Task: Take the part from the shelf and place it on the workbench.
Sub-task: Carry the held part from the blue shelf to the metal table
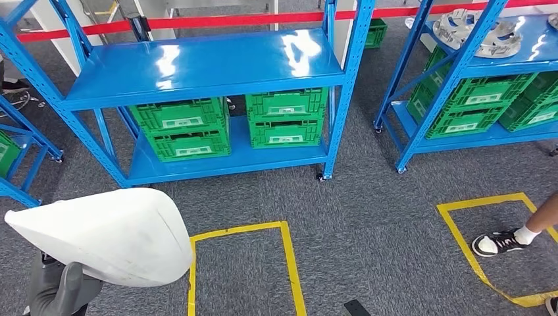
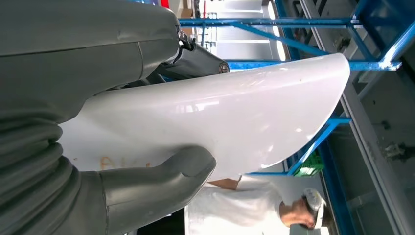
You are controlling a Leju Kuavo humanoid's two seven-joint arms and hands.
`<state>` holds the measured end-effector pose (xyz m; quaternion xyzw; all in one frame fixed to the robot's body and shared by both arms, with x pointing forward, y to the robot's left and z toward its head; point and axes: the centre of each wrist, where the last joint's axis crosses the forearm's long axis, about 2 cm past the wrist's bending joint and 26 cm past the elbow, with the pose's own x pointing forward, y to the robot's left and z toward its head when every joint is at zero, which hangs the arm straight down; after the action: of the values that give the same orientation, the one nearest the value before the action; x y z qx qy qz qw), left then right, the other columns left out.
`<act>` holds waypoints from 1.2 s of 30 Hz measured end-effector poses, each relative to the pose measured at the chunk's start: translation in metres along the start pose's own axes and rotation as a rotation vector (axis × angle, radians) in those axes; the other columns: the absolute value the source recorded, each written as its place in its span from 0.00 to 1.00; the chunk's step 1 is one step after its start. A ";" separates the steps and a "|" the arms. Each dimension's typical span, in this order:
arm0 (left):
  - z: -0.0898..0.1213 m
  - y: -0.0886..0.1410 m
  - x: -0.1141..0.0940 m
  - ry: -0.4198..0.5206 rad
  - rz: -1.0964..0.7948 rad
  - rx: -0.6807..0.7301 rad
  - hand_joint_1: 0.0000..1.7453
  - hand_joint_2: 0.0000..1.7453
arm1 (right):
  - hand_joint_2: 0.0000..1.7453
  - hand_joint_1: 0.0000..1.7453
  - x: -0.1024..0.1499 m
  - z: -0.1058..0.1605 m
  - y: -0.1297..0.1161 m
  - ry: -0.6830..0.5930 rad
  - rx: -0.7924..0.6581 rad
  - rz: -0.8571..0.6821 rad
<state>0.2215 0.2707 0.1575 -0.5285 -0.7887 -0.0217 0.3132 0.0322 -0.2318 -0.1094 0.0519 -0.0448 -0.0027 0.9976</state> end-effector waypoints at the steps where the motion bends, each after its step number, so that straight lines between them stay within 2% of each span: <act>1: 0.000 -0.001 0.000 0.006 -0.001 0.000 1.00 1.00 | 0.00 0.00 0.000 0.000 0.001 0.002 0.002 0.004; 8: 0.000 -0.006 0.002 0.034 0.014 0.018 1.00 1.00 | 0.00 0.00 0.001 0.000 0.006 -0.043 0.012 0.006; 11: 0.003 -0.010 0.004 0.012 0.001 0.022 1.00 1.00 | 0.00 0.00 0.001 0.000 0.005 -0.068 0.004 0.028; 15: 0.010 -0.018 0.024 -0.061 -0.074 0.026 1.00 1.00 | 0.00 0.00 0.001 0.000 -0.007 -0.079 -0.008 0.092; 17: 0.010 -0.016 0.030 -0.065 -0.083 0.020 1.00 1.00 | 0.00 0.00 0.001 0.000 -0.017 -0.052 -0.026 0.081; 23: -0.017 0.008 0.018 -0.066 -0.033 -0.022 1.00 1.00 | 0.00 0.00 0.003 0.001 -0.029 0.044 -0.079 -0.068; 30: -0.067 0.029 -0.003 -0.062 0.037 -0.065 1.00 1.00 | 0.00 0.00 0.007 0.000 -0.020 0.030 -0.100 -0.231; 33: -0.070 0.033 -0.003 -0.059 0.010 -0.060 1.00 1.00 | 0.00 0.00 0.004 0.000 -0.011 0.030 -0.076 -0.217; 36: -0.054 0.036 0.007 -0.053 -0.019 -0.041 1.00 1.00 | 0.00 0.00 0.001 0.000 -0.009 0.008 -0.046 -0.183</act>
<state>0.2755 0.2729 0.1937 -0.5278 -0.8011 -0.0270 0.2809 0.0333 -0.2403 -0.1102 0.0330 -0.0361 -0.0949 0.9943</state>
